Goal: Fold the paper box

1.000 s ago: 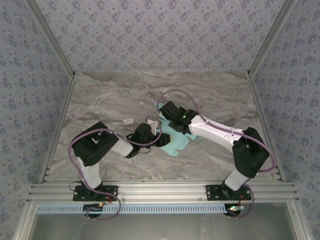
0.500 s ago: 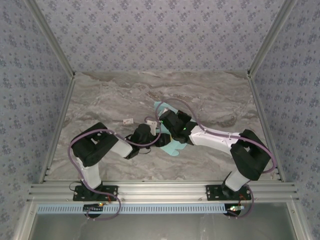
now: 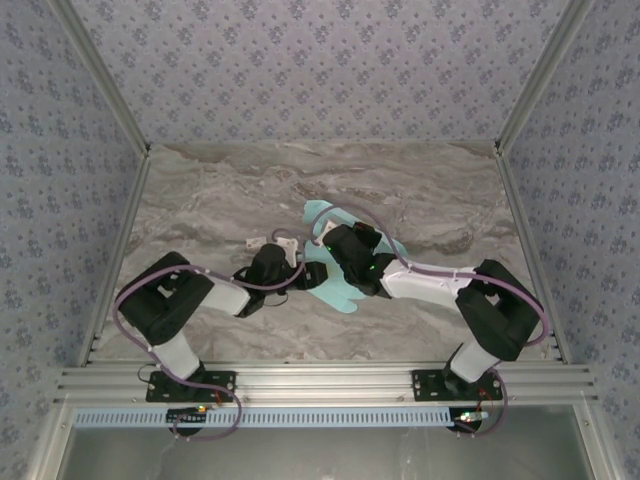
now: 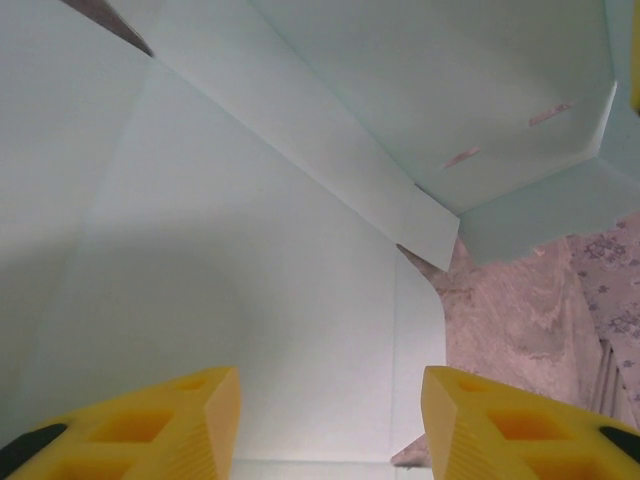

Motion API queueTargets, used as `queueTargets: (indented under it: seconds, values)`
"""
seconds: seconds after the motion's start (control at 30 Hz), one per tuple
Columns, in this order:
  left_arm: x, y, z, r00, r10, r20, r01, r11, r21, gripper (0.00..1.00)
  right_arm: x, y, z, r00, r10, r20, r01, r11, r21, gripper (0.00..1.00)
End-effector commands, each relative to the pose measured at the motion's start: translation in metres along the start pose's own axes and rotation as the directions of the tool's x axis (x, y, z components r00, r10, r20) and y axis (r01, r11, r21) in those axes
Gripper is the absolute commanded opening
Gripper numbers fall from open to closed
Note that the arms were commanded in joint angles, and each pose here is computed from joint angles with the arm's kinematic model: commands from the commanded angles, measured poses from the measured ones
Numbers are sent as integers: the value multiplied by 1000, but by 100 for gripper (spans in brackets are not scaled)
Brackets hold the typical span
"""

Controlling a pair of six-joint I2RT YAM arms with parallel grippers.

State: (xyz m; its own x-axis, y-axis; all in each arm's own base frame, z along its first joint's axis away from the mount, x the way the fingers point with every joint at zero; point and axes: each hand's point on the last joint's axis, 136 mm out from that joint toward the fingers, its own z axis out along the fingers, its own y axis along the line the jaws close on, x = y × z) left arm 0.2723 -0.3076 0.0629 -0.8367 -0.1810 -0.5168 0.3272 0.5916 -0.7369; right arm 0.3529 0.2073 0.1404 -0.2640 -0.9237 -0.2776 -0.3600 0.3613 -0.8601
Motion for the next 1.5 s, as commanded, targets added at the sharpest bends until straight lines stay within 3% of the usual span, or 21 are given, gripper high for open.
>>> queueTargets:
  seconds: [0.0,0.17,0.33,0.53,0.73,0.9,1.3,1.47]
  values:
    - [-11,-2,-15,998,57,9,-57,998,-15,54,-1,-11,-11,997,79,15,-76,991,-114,0]
    - [-33,-22,-45,975,222,33,-220,974,-53,61,5,-18,-36,976,216,-33,-211,893,-397,0]
    - [-57,-49,-77,911,407,64,-401,912,-89,66,6,-33,-68,935,330,-128,-334,702,-629,0]
    - [-85,-85,-101,830,553,72,-545,832,-102,70,-2,-57,-98,874,446,-190,-411,472,-780,0]
    - [-99,-103,-97,802,594,-55,-597,800,-56,71,-11,-88,-114,787,581,-206,-433,284,-855,0]
    - [-115,-105,-93,796,598,-97,-604,795,-55,73,-12,-95,-121,758,615,-217,-423,211,-881,0]
    - [-133,-80,-78,822,549,-153,-559,828,-36,73,-12,-98,-127,739,637,-220,-406,160,-900,0]
    - [-126,-91,-78,833,537,-133,-537,843,35,63,-10,-98,-119,727,641,-245,-438,158,-885,0]
